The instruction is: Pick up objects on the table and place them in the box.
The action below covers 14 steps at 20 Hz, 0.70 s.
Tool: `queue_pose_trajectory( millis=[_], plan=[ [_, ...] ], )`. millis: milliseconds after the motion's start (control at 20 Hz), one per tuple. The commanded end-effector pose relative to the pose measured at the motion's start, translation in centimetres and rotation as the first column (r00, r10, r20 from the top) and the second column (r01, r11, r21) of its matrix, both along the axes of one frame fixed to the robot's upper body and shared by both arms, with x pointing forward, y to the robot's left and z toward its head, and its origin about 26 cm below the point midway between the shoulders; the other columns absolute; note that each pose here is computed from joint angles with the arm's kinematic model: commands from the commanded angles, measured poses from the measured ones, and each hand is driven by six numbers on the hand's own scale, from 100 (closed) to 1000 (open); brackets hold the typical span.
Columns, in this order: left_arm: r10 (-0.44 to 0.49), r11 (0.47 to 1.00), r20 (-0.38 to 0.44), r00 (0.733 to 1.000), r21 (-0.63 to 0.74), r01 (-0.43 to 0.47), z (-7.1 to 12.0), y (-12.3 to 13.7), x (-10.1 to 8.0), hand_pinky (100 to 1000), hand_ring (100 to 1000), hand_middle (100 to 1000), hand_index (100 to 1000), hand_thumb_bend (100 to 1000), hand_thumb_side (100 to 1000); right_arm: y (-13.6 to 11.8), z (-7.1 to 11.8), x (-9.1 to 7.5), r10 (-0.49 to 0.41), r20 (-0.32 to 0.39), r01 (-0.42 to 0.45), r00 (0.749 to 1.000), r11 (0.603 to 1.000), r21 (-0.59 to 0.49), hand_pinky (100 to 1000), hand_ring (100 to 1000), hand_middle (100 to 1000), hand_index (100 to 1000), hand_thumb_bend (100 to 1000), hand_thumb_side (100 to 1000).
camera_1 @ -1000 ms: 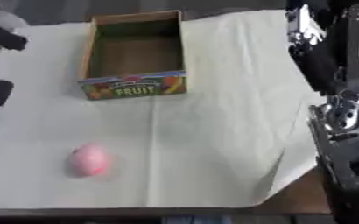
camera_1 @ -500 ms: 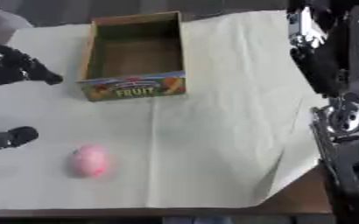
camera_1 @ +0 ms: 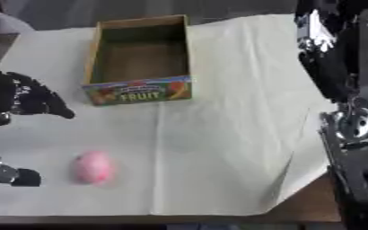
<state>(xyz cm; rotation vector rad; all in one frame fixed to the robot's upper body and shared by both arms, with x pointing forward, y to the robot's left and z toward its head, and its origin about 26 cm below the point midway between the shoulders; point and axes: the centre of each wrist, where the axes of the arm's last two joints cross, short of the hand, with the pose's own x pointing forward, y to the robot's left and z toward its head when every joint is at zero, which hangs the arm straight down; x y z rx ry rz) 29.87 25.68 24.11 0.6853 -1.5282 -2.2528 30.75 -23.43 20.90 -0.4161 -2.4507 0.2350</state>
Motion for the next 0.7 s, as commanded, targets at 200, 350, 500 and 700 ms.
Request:
queue_pose_trajectory(
  millis=[200, 350, 500, 700],
  plan=[
    [0.037, 0.999, -0.060, 0.998, -0.016, -0.038, -0.3, -0.7, -0.3, 764, 788, 743, 924, 479, 818, 0.1, 0.5, -0.3, 0.013, 0.018, -0.013, 1.000, 1.000, -0.005, 579, 808, 580, 772, 160, 633],
    [0.059, 0.997, -0.103, 0.993, -0.045, -0.064, -0.8, -1.2, -0.3, 767, 788, 728, 908, 451, 774, 0.1, 0.5, -0.3, 0.013, 0.016, -0.013, 1.000, 1.000, -0.005, 579, 808, 579, 771, 161, 633],
    [0.079, 0.993, -0.176, 0.981, -0.071, -0.092, -1.4, -1.8, -0.4, 778, 799, 731, 922, 469, 704, 0.1, 0.5, -0.3, 0.014, 0.012, -0.014, 1.000, 1.000, -0.006, 578, 808, 578, 771, 160, 633],
    [0.106, 0.987, -0.247, 0.963, -0.090, -0.132, -1.8, -2.4, -0.4, 772, 795, 732, 973, 474, 598, 0.1, 0.4, -0.3, 0.017, 0.007, -0.017, 1.000, 1.000, -0.009, 578, 808, 577, 769, 156, 631]
  ],
)
